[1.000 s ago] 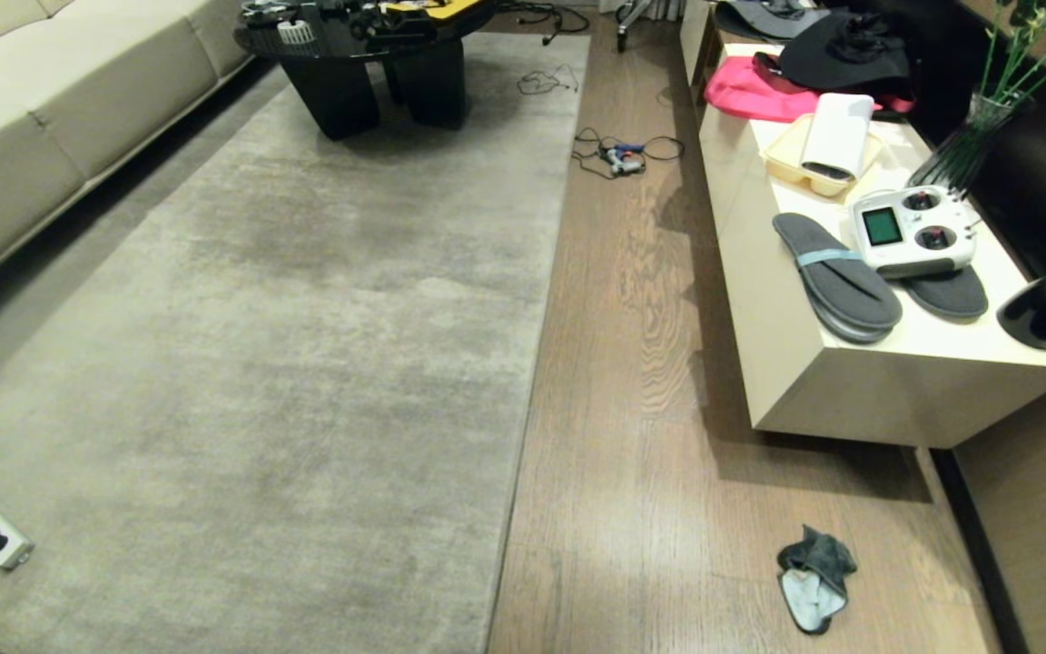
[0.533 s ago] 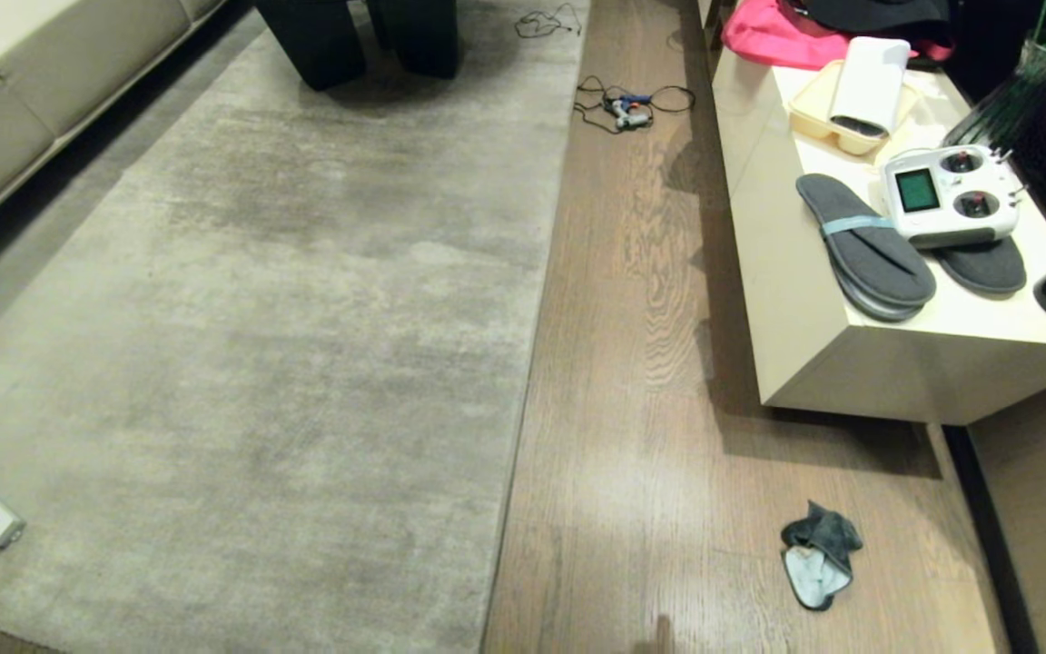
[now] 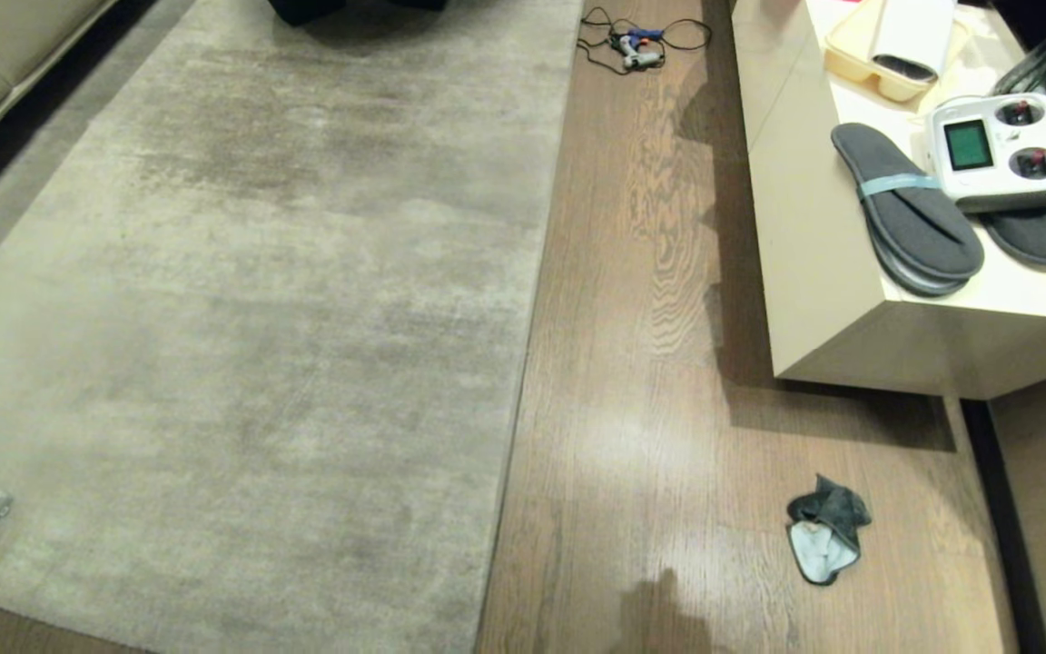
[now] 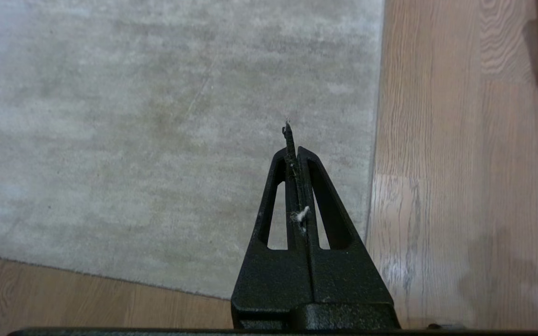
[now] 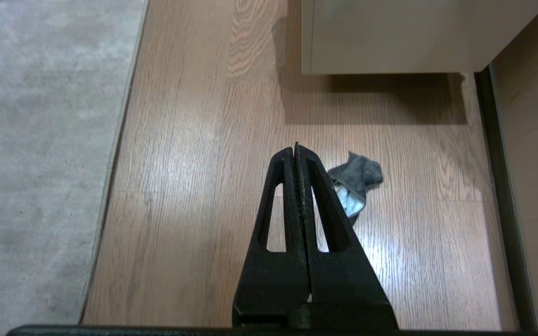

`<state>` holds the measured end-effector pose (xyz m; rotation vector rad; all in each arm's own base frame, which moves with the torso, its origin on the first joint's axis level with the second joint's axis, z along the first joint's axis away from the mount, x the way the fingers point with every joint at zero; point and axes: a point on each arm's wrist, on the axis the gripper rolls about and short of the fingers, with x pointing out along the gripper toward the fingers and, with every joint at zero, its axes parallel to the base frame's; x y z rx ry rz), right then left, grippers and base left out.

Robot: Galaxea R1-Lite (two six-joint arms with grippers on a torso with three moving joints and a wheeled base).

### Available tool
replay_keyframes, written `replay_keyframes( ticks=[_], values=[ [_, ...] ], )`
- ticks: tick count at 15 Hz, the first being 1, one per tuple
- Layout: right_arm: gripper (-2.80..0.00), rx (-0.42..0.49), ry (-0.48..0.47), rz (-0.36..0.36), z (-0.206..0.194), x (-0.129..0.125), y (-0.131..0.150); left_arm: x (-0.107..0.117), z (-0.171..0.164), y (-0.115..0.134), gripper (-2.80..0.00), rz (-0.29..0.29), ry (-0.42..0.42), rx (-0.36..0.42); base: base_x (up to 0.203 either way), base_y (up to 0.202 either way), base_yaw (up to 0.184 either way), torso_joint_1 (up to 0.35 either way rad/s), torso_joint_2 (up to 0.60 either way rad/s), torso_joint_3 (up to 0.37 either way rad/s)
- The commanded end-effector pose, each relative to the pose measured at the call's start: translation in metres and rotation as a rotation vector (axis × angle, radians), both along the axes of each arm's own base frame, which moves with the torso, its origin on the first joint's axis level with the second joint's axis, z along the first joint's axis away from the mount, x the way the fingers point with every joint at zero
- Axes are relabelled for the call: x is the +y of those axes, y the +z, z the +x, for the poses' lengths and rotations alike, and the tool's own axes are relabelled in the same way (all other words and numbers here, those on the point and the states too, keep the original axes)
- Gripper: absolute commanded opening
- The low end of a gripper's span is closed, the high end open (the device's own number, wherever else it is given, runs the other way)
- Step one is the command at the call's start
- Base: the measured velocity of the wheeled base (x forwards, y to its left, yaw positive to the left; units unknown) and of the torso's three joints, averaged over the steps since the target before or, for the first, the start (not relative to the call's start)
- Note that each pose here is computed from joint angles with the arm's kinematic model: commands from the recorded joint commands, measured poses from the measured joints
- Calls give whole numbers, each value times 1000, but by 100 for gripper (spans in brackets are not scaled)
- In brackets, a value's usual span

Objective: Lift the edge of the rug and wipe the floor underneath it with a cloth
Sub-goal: Pick up the rag

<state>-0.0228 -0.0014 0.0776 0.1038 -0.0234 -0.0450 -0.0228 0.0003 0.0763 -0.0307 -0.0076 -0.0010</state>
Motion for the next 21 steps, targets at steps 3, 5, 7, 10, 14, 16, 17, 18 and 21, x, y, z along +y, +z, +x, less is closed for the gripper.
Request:
replay_keyframes(
  ticks=[3,5,7,10,14,16,17,18,21],
  values=[
    [-280,0,0,1,0,0,0,0,0,0,-280,0,1,2,0,0,0,1,2,-200],
    [-280,1,0,1,0,0,0,0,0,0,-280,0,1,2,0,0,0,0,1,-192],
    [-280,1,0,1,0,0,0,0,0,0,-280,0,1,2,0,0,0,2,1,-204],
    [-280,0,0,1,0,0,0,0,0,0,-280,-1,1,2,0,0,0,1,3,-196],
    [-280,1,0,1,0,0,0,0,0,0,-280,0,1,2,0,0,0,2,1,-197],
    [-280,1,0,1,0,0,0,0,0,0,-280,0,1,2,0,0,0,0,2,-198],
    [-280,0,0,1,0,0,0,0,0,0,-280,0,1,2,0,0,0,3,6,-193],
    [-280,0,0,1,0,0,0,0,0,0,-280,0,1,1,0,0,0,7,3,-199],
    [-280,0,1,1,0,0,0,0,0,0,-280,-2,1,2,0,0,0,6,2,-198]
  ],
)
